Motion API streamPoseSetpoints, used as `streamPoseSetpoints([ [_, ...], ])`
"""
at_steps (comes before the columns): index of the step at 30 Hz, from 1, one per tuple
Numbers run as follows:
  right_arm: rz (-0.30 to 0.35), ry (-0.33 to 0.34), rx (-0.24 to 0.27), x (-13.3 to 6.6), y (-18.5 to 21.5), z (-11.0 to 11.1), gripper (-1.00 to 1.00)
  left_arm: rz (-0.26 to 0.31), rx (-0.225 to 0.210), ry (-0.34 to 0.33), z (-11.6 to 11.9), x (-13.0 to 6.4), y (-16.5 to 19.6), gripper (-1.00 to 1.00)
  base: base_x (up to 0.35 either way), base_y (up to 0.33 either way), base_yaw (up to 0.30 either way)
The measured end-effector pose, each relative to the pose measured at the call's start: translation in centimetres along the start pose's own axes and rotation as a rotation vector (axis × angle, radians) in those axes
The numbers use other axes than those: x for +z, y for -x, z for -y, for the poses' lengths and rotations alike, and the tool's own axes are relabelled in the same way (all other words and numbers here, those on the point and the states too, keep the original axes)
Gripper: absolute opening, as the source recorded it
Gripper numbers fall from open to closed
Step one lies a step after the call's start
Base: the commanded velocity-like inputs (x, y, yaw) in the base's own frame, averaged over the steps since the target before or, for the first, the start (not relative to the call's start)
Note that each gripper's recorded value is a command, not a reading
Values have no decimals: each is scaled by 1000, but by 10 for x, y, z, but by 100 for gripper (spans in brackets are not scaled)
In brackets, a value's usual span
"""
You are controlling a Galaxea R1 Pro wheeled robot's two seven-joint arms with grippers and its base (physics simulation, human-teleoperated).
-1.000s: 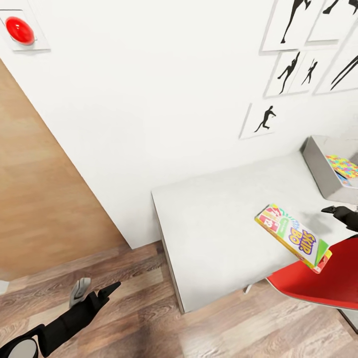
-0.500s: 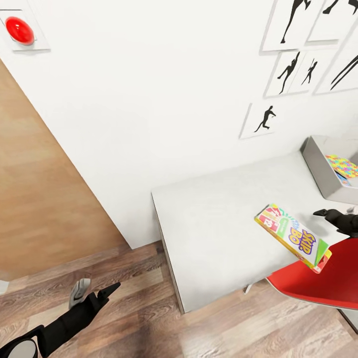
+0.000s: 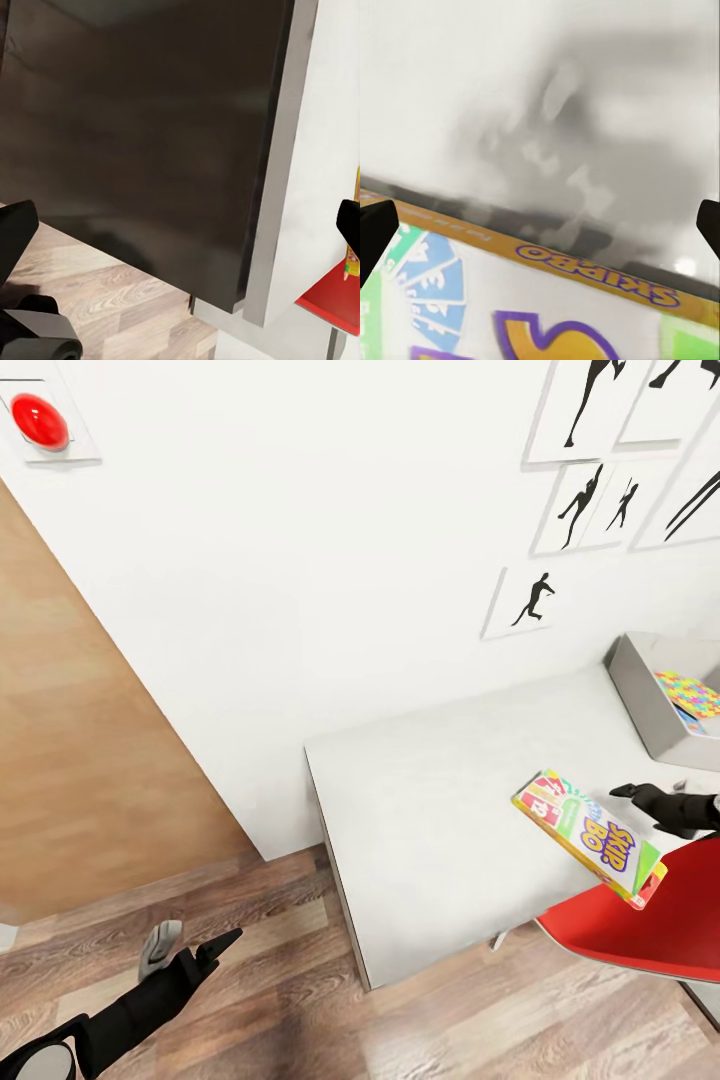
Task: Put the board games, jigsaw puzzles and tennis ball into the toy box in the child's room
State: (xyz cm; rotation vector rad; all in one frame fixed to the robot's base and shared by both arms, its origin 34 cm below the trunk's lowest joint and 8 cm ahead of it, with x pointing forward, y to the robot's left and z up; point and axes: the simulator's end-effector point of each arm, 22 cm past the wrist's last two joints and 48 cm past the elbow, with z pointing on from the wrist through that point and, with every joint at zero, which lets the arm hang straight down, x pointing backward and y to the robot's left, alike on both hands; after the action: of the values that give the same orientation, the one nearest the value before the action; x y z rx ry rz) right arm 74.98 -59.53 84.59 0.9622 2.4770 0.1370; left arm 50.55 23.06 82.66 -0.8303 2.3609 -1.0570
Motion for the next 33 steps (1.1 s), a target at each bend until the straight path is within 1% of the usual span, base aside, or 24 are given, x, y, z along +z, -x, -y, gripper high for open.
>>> streamPoseSetpoints([
  [2,-16,2,5,4,-7,-3,100,0,0,0,0,0,0,100,0,0,0],
  [8,-31,-2,12,8,-15,-4,100,0,0,0,0,0,0,100,0,0,0],
  [22,-20,-16,19,6,-10,2,100,0,0,6,-2,0,-1,100,6,0,0],
  [27,-14,-18,24,4,-7,5,100,-2,6,17,-5,-1,-2,100,131,-13,0],
  [33,-13,-21,27,3,-7,8,100,-6,24,37,-10,-1,-3,100,214,-40,0],
])
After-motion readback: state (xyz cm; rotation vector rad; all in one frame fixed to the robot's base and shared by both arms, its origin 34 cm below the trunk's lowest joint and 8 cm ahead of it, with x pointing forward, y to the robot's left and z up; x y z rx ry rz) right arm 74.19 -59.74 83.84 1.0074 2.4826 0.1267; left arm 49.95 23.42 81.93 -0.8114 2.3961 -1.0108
